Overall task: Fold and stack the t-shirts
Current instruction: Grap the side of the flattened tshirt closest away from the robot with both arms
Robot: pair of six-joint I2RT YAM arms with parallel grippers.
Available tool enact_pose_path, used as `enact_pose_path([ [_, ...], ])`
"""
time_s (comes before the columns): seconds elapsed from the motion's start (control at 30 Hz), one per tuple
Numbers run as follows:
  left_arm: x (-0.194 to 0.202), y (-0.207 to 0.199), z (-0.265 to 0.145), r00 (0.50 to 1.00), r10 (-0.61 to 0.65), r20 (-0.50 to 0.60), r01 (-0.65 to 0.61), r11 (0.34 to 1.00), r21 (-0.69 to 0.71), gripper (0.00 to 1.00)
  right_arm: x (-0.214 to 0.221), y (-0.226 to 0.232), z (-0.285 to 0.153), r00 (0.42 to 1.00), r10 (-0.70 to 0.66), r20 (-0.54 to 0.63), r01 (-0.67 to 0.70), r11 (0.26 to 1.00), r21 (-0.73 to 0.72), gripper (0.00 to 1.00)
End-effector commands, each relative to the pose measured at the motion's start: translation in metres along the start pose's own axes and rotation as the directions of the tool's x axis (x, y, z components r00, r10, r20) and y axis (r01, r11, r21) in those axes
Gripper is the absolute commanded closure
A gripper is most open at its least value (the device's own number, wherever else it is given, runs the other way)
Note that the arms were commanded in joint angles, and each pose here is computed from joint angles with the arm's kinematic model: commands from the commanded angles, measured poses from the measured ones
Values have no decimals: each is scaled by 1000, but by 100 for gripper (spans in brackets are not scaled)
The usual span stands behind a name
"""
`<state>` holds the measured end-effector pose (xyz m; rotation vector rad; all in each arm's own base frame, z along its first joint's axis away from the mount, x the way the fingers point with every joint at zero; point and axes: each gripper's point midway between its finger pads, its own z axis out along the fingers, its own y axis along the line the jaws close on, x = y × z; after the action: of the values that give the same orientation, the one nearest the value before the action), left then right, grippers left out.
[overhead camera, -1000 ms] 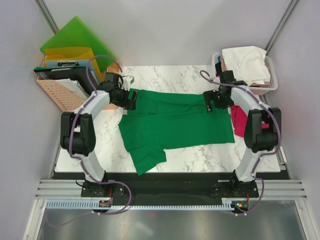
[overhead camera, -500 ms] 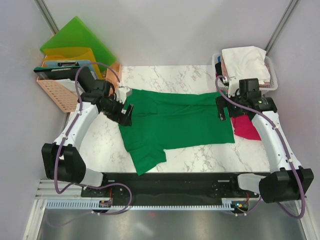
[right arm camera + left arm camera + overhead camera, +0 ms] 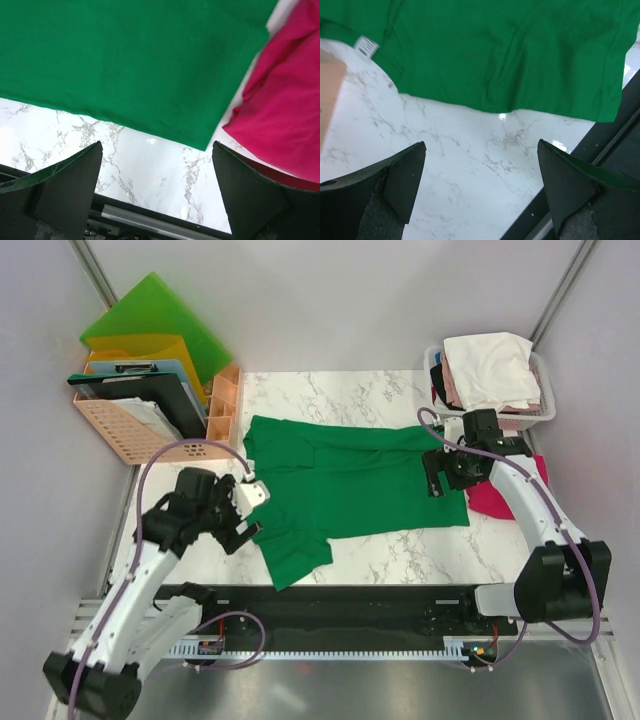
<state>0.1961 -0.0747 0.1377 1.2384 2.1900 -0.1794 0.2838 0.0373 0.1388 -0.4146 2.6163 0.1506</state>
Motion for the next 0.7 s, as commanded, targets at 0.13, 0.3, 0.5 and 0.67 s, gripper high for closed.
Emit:
enact_pose_path([
  [0.13,-55,-20,-26,882,284,376,-203,949,-241,0,-8,17,24,999,34,-16,-35,991,-132,2],
  [0.3,-53,-58,-15,881,200,429,-205,978,-35,0,-4,14,28,999,32,-40,-36,992,-120,2],
  [0.5,-28,-111,-3,928,195,317,-301,893,335,0,0,10,28,999,26,-42,-30,995,-98,2],
  [0.67,-26,-110,-2,942,233,243,-317,858,404,0,1,4,27,999,20,-32,-22,998,-60,2],
])
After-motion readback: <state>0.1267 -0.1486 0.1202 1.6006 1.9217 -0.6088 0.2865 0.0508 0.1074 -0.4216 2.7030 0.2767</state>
